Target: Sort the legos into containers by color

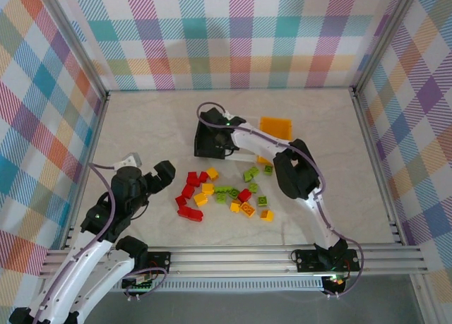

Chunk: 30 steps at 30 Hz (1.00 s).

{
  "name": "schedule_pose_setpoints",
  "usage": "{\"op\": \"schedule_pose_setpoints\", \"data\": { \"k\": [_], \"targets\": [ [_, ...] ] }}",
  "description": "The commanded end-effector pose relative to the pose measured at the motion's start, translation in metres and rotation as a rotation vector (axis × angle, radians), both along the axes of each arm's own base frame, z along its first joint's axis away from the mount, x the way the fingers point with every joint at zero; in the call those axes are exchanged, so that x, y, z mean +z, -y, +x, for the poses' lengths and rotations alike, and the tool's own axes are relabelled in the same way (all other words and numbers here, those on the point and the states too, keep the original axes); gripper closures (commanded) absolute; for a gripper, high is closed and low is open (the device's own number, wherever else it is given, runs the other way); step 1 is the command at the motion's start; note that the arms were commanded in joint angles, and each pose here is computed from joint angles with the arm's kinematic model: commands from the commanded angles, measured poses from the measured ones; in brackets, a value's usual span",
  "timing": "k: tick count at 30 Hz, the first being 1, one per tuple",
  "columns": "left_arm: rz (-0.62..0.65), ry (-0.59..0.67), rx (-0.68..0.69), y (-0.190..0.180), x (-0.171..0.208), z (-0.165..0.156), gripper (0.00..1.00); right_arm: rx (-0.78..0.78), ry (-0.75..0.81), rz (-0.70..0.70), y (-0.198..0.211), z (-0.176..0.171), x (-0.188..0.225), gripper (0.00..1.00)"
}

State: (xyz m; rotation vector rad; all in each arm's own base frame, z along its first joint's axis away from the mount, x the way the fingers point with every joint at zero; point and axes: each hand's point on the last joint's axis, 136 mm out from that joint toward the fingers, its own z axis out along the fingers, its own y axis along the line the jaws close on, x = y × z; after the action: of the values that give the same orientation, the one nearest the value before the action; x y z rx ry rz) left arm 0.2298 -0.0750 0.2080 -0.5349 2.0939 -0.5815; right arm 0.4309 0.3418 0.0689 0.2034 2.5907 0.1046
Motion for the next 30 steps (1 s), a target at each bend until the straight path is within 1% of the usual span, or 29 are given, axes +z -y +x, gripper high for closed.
{"op": "schedule_pose_setpoints", "data": {
  "k": [1, 4, 7, 11, 13, 15, 16, 17, 19, 20, 21, 23, 26, 30],
  "targets": [
    [0.032, -0.035, 0.009, -0.007, -0.013, -0.011, 0.0, -0.049, -0.063, -0.011, -0.012, -0.02, -0.02, 1.0],
    [0.031, -0.029, 0.008, -0.009, -0.013, -0.015, 0.0, -0.015, -0.051, -0.025, -0.021, -0.026, -0.018, 1.0],
    [0.032, -0.03, 0.002, -0.009, -0.013, -0.018, 0.0, 0.03, -0.06, -0.055, -0.021, -0.032, -0.019, 1.0],
    [0.027, -0.041, -0.012, -0.007, -0.017, -0.019, 0.0, 0.149, -0.078, -0.094, -0.02, -0.041, -0.025, 1.0],
    [0.027, -0.043, -0.015, -0.006, -0.018, -0.019, 0.0, 0.185, -0.071, -0.101, -0.018, -0.044, -0.023, 0.93],
    [0.026, -0.043, -0.018, -0.005, -0.018, -0.019, 0.0, 0.216, -0.057, -0.094, -0.018, -0.045, -0.02, 0.81],
    [0.025, -0.044, -0.019, -0.005, -0.018, -0.018, 0.0, 0.23, -0.046, -0.089, -0.02, -0.044, -0.016, 0.78],
    [0.022, -0.043, -0.021, -0.004, -0.017, -0.018, 0.0, 0.242, -0.039, -0.085, -0.021, -0.044, -0.013, 0.73],
    [0.021, -0.045, -0.03, -0.003, -0.017, -0.018, 0.0, 0.246, -0.024, -0.074, -0.024, -0.042, -0.002, 0.58],
    [0.026, -0.045, -0.029, -0.003, -0.016, -0.017, 0.0, 0.249, -0.016, -0.061, -0.025, -0.042, 0.004, 0.48],
    [0.031, -0.048, -0.031, -0.003, -0.016, -0.017, 0.0, 0.251, -0.003, -0.045, -0.027, -0.041, 0.011, 0.42],
    [0.036, -0.045, -0.038, -0.002, -0.012, -0.017, 0.0, 0.25, 0.023, -0.015, -0.029, -0.04, 0.026, 0.36],
    [0.036, -0.032, -0.064, 0.002, -0.003, -0.017, 0.0, 0.247, 0.059, 0.036, -0.028, -0.045, 0.05, 0.33],
    [0.053, -0.071, -0.095, 0.004, -0.007, -0.021, 0.0, 0.251, 0.087, 0.075, -0.018, -0.07, 0.074, 0.29]
  ]
}}
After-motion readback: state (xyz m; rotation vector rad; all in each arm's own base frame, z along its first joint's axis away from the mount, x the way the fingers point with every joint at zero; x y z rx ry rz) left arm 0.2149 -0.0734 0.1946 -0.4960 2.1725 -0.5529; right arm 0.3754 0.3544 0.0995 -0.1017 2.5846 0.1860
